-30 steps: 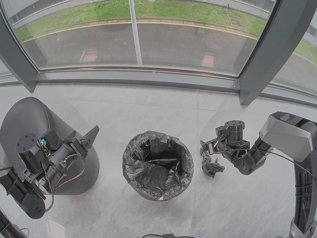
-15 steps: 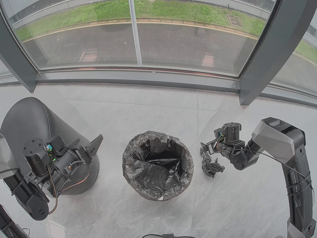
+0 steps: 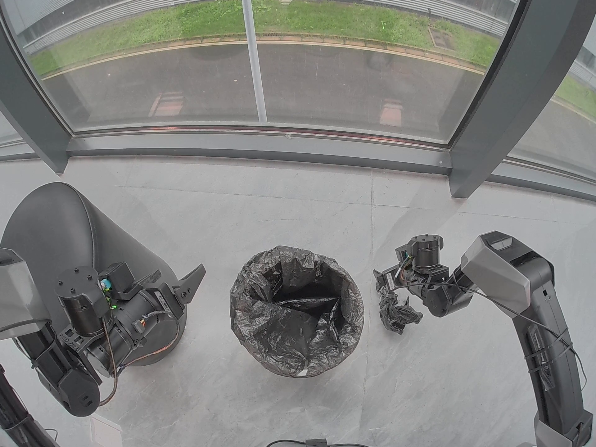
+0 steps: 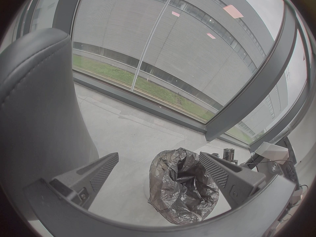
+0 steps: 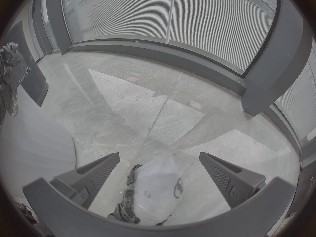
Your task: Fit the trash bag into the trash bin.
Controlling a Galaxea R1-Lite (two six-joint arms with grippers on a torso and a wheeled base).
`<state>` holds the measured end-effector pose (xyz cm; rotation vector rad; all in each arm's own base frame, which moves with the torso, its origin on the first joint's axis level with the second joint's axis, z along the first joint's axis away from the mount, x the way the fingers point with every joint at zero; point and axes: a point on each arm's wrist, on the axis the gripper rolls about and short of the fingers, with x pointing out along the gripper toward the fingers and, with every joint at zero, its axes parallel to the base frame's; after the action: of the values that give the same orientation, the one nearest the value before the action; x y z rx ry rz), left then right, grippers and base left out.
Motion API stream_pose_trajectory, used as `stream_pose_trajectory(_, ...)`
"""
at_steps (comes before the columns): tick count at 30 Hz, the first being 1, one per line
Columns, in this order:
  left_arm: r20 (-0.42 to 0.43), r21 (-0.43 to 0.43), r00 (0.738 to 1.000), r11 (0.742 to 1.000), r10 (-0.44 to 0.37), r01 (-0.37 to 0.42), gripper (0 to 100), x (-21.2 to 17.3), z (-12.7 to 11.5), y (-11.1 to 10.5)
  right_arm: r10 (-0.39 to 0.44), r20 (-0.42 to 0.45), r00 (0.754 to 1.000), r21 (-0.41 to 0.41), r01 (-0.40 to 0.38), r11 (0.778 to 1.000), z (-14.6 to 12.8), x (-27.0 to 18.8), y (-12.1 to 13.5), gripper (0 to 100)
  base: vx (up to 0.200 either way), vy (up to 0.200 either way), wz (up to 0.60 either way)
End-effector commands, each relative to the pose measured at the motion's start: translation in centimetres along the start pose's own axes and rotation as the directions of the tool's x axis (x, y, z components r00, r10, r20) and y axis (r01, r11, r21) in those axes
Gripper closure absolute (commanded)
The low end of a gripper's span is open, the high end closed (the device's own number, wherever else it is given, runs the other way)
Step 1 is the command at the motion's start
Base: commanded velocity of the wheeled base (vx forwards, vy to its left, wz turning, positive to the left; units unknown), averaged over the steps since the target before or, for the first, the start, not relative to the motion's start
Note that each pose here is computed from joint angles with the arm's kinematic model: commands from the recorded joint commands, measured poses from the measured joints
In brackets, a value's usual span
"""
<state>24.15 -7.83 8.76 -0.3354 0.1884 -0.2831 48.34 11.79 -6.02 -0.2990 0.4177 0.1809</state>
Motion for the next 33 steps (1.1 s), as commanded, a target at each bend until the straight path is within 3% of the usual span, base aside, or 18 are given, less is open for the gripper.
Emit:
stream_pose_trajectory(1,-0.011,0.000,1.000,1.000,0.002,-0.002,0,0.1,-0.3,0.0,0.002,-0.020,1.000,-0.002,-0.002,1.000,-0.7,1.0,0.2,0,0.000,0.000,0.00)
stream_pose_trajectory(21,-0.009,0.000,1.000,1.000,0.002,-0.002,0,0.1,-0.2,0.0,0.012,-0.106,0.994,-0.006,-0.013,1.000,-0.8,2.5,-0.3,0,0.000,0.000,0.00)
stream_pose_trajectory(22,-0.008,0.000,1.000,1.000,0.001,-0.001,0,0.1,-0.2,0.0,0.012,-0.107,0.994,-0.006,-0.013,1.000,-0.7,2.6,-0.3,100,0.000,0.000,0.00)
stream_pose_trajectory(33,-0.002,0.000,1.000,1.000,-0.001,0.001,0,0.1,-0.1,0.0,0.003,-0.097,0.995,0.011,-0.002,1.000,0.3,2.6,-0.9,100,0.000,0.000,0.00)
